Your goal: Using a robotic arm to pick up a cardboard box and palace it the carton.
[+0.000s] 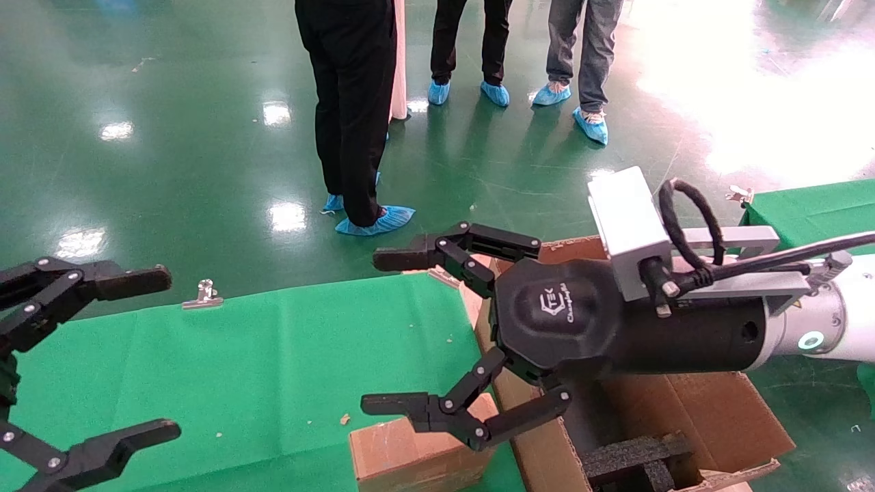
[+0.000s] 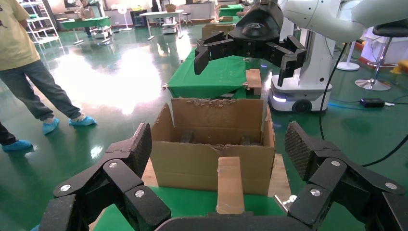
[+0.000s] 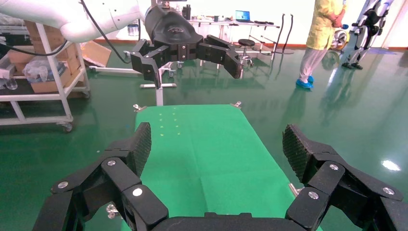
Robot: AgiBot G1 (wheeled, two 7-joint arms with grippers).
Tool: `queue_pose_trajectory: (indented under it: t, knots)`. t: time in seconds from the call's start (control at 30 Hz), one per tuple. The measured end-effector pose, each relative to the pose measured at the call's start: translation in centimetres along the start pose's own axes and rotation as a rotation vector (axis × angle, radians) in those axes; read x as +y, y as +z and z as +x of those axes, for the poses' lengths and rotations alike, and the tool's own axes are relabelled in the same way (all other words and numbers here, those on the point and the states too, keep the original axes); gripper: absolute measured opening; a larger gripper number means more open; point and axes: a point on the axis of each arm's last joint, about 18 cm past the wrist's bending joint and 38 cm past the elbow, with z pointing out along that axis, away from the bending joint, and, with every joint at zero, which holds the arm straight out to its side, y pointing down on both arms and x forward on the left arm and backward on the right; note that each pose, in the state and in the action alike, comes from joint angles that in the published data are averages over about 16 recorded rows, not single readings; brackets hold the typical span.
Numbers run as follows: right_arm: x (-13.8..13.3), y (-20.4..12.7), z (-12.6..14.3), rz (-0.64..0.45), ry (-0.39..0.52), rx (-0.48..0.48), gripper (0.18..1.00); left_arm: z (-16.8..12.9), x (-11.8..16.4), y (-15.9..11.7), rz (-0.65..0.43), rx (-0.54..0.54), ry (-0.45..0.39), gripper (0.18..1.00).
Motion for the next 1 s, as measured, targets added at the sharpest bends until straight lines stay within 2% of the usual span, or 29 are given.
queue_pose_trajectory:
  t: [0.7, 1.0]
  knots:
    - [0.05, -0.02, 0.01, -0.005, -0.001, 0.0, 1.001, 0.0, 0.0, 0.0, 0.0, 0.0, 0.0, 0.995]
    - [0.92, 0.6, 0.28, -0.098, -0.01, -0.025, 1.001, 0.0, 0.0, 0.0, 0.0, 0.0, 0.0, 0.949]
